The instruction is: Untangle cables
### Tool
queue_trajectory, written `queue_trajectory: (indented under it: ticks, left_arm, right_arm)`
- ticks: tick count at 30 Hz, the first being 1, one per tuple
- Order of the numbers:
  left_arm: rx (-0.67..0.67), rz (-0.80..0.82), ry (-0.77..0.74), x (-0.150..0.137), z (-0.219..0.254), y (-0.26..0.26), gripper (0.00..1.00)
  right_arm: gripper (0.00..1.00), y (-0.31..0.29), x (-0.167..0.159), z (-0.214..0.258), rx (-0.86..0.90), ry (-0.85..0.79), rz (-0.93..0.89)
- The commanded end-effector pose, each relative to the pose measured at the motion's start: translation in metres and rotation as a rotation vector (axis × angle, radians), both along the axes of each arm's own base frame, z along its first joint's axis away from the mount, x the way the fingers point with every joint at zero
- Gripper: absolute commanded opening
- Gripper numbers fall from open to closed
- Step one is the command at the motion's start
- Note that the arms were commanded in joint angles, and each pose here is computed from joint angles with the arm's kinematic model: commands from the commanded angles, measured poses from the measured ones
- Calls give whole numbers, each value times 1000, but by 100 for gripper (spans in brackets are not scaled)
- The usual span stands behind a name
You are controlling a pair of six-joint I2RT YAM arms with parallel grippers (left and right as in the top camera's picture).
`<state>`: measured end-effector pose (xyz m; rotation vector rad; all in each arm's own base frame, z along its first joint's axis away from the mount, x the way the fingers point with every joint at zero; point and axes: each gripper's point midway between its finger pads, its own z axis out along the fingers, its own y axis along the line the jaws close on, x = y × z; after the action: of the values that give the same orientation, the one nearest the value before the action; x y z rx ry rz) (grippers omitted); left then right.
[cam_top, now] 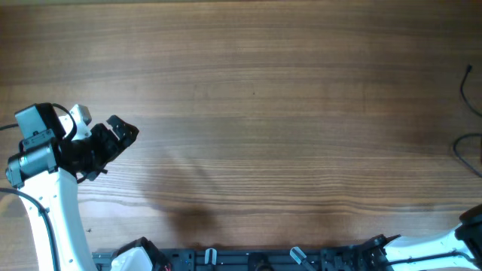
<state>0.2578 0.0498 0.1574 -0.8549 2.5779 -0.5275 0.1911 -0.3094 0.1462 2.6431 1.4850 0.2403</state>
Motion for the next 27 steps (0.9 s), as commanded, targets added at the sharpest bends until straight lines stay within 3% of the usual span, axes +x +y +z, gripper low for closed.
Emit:
queue_trajectory:
  ticks: [1,4,7,10,12,14,16,18,20,21,23,27]
  left_arm:
    - [1,-19,-19,2,2,0,100]
    - [3,-19,-24,3,2,1,100]
    - [5,-19,-28,4,3,1,100]
    - [11,-19,-40,6,4,2,100]
    - [10,-19,-37,6,4,2,100]
    - [6,-19,-29,4,3,1,100]
    - [5,-20,-27,3,3,1,100]
    - [5,-20,-28,4,3,1,100]
    - [26,-59,-38,3,3,1,98]
    - [29,-65,-41,3,3,1,92]
    - [51,-84,-66,3,8,0,86]
    - [122,-108,-190,-7,40,-6,87]
  right_arm:
    - [100,2,-20,-6,1,124,5]
    - [100,20,-21,-5,80,115,11]
    - [100,43,7,2,171,-65,170]
    - [95,54,83,26,38,-434,585]
    - [94,62,102,26,-36,-445,740]
    - [31,61,96,10,-56,-261,735]
    - [7,70,91,2,-35,-142,706]
    - [4,95,99,-1,2,-144,805]
    - [5,146,134,12,-15,-371,1216]
    - [9,171,146,21,-29,-482,1374]
    - [11,201,153,26,-77,-445,1539]
    - [18,270,152,84,-305,-500,1845]
